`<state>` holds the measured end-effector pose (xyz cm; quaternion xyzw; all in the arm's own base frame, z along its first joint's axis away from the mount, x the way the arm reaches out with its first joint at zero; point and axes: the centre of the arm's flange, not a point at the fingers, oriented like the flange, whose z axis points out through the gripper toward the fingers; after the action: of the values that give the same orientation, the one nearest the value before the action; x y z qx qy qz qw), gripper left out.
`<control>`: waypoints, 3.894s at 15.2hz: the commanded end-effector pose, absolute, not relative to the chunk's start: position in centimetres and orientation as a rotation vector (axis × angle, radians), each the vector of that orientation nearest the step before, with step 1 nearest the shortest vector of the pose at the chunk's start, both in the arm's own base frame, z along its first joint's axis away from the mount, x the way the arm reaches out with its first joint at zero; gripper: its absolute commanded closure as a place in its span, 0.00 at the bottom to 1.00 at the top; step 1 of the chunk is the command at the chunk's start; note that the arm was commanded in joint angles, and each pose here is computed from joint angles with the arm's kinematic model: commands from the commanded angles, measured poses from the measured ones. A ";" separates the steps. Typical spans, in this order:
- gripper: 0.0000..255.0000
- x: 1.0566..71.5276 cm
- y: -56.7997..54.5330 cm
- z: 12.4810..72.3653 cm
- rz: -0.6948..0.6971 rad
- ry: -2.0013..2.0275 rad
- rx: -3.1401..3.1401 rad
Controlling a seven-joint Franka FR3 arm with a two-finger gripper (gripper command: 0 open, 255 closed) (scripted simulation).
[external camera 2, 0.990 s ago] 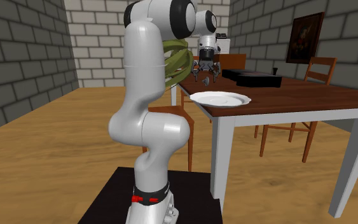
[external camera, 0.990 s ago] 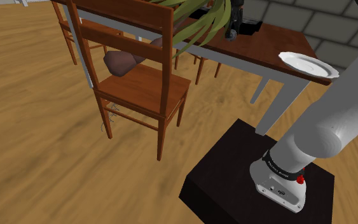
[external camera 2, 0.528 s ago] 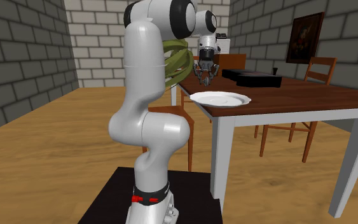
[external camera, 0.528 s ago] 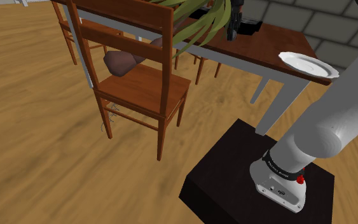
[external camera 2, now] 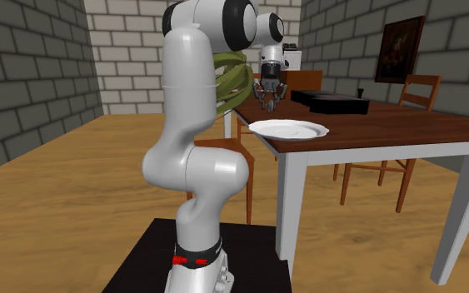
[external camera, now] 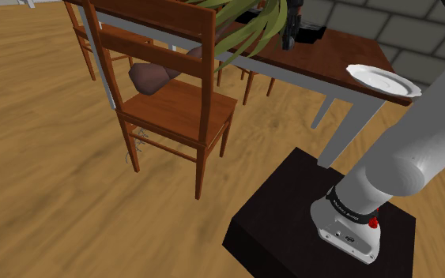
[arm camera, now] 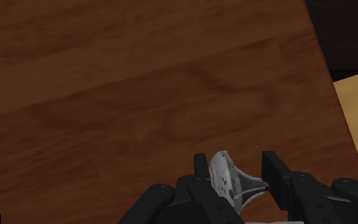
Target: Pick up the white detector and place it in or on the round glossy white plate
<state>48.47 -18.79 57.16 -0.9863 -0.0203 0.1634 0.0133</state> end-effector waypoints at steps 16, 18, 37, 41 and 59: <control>1.00 48.5 -18.8 65.6 0.509 -0.063 -3.072; 1.00 45.9 -19.1 65.6 0.509 -0.063 -3.072; 1.00 20.9 -22.0 65.6 0.509 -0.063 -3.072; 1.00 17.0 -22.4 65.0 0.509 -0.063 -3.072; 1.00 17.0 -22.4 58.6 0.509 -0.063 -3.072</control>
<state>17.03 -22.44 58.58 -0.9862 -0.0202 0.1635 0.0134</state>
